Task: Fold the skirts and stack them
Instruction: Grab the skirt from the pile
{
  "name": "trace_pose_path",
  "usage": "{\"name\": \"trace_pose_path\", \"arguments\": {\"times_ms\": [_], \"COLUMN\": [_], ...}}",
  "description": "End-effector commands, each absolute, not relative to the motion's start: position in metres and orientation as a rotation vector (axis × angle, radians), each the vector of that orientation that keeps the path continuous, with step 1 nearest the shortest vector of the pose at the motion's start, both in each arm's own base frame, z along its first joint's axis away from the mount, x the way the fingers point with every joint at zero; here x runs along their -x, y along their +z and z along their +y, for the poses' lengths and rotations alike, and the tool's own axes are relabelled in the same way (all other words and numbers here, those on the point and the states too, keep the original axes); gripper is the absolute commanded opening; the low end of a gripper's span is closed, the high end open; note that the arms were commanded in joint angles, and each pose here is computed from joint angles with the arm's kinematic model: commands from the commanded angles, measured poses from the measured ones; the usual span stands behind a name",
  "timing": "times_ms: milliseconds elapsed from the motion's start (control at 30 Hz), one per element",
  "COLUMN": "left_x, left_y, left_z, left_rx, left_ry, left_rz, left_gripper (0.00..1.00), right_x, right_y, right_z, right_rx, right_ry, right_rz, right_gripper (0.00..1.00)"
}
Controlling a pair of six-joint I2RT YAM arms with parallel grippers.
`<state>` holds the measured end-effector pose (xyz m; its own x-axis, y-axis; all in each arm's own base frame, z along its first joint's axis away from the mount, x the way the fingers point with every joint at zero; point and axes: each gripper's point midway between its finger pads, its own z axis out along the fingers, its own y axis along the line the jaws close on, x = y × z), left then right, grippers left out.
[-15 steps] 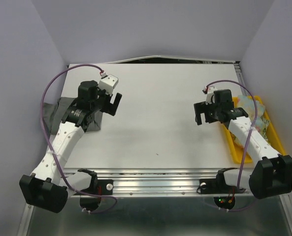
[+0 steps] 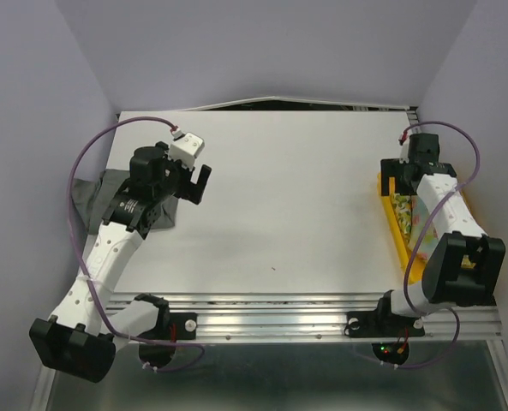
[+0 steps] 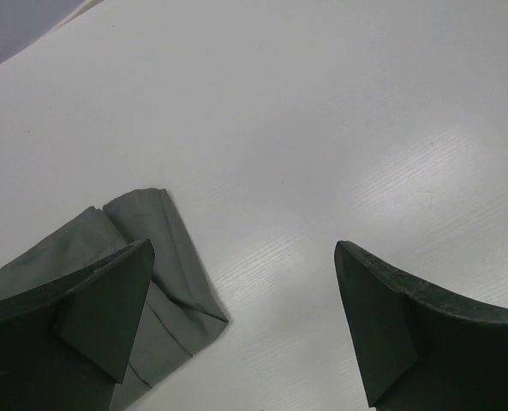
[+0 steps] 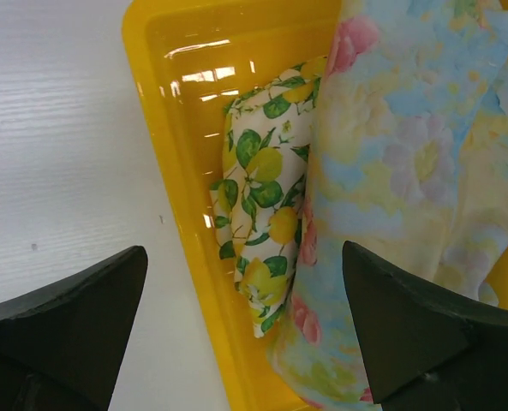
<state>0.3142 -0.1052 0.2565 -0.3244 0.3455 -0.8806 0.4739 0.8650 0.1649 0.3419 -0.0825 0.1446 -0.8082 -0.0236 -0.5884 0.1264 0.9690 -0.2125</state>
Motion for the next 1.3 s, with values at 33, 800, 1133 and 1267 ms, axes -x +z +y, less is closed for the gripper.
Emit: {"name": "trace_pose_path", "arguments": {"times_ms": [33, 800, 1133, 1267], "left_x": [-0.323, -0.339, -0.338, -0.337], "left_y": [0.262, 0.256, 0.260, 0.262], "left_z": [-0.107, -0.098, -0.103, -0.101], "left_rx": [-0.627, -0.553, -0.501, -0.452], "left_ry": [-0.132, -0.089, -0.152, -0.192], "left_rz": [1.914, 1.917, 1.892, 1.898], "left_gripper": [0.98, 0.98, 0.98, 0.98], "right_x": [-0.357, -0.341, -0.352, -0.362], "right_y": [0.159, 0.148, 0.252, 0.295], "right_z": [-0.128, -0.190, -0.184, -0.164], "right_rx": [-0.142, -0.339, -0.274, -0.225], "right_ry": [-0.533, -0.572, -0.549, -0.415], "right_rz": [2.493, 2.622, 2.389, 2.282], "right_gripper": [1.00, 0.72, 0.04, 0.01]}}
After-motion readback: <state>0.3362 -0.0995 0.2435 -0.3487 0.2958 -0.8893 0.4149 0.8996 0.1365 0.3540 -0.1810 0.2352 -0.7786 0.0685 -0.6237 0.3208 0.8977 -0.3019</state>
